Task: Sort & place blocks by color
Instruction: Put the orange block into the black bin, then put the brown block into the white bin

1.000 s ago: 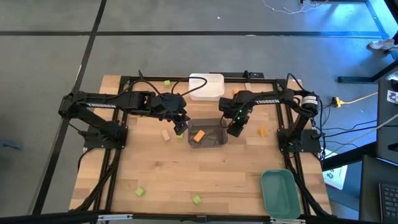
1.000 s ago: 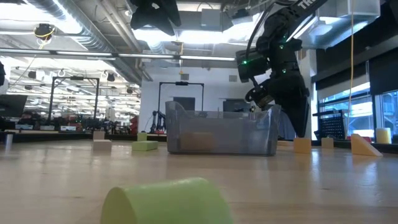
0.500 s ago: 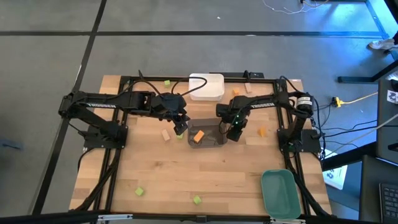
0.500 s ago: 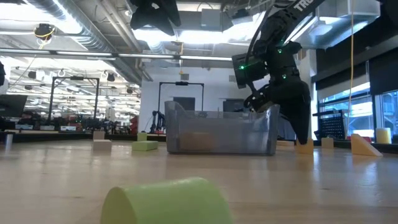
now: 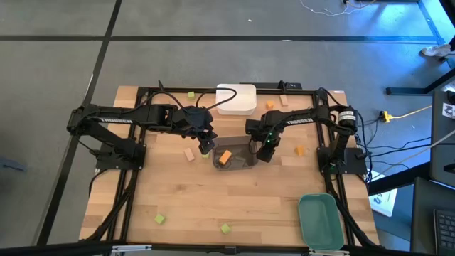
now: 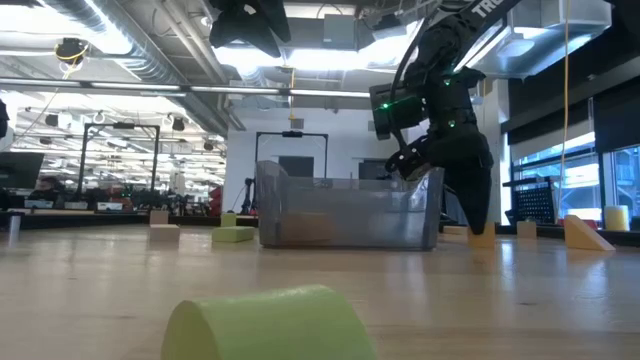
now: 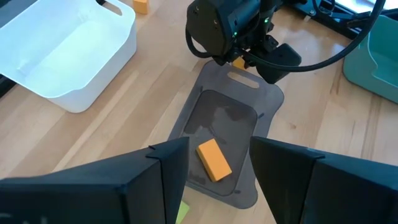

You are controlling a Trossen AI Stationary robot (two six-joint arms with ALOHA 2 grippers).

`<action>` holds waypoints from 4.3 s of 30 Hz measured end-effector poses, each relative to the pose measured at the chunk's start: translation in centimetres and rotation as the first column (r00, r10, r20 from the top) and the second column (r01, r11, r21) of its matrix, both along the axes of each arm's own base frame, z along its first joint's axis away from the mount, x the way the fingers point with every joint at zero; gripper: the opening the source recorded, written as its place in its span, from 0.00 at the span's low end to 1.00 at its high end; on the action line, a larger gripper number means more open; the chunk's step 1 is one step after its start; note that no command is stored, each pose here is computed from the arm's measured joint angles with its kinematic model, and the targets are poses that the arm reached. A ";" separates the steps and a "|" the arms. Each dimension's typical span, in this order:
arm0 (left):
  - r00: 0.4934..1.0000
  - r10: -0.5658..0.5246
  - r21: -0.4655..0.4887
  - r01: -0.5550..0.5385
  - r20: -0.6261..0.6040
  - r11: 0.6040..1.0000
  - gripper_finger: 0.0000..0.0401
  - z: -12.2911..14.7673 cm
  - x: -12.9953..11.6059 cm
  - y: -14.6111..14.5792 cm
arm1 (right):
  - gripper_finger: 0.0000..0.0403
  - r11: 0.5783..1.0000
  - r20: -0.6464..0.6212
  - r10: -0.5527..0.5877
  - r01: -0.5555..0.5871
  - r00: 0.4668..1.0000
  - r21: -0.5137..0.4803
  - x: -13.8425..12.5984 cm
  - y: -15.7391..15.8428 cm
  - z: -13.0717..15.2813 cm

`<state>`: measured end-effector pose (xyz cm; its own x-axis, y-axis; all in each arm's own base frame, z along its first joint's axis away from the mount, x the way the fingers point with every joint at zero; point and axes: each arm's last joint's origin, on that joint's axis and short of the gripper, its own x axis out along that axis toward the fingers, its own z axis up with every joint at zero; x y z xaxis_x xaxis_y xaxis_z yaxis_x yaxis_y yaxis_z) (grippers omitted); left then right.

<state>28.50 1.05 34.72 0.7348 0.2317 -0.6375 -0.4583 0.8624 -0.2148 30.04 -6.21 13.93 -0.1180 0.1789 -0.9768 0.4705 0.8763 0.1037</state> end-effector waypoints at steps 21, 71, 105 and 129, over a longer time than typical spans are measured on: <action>1.000 -0.007 0.008 0.007 -0.009 1.000 0.40 -0.1 0.0 0.0 | 0.33 0.997 0.056 0.014 -0.010 0.998 -0.079 2.2 0.6 8.5; 0.981 0.003 0.014 0.000 -0.192 1.000 0.40 -1.3 -1.3 -0.2 | 0.43 0.994 0.199 0.113 -0.108 0.973 -0.033 7.9 3.2 5.0; 0.535 0.577 -0.266 -0.832 -0.617 0.487 0.40 -11.9 -6.0 -0.6 | 0.44 0.858 0.356 0.191 0.021 0.915 -0.514 4.5 4.5 25.9; 0.485 0.713 -0.482 -0.845 -0.506 0.232 0.40 -15.5 -5.0 -0.4 | 0.44 0.825 0.593 0.557 -0.309 0.581 -0.473 -7.1 6.0 34.9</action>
<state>23.47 0.63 19.19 0.3047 0.1566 -0.9395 -0.9021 -0.2689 -0.3374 22.94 -0.20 48.82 0.6112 -0.0073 -0.7914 -0.0755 0.9949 -0.0675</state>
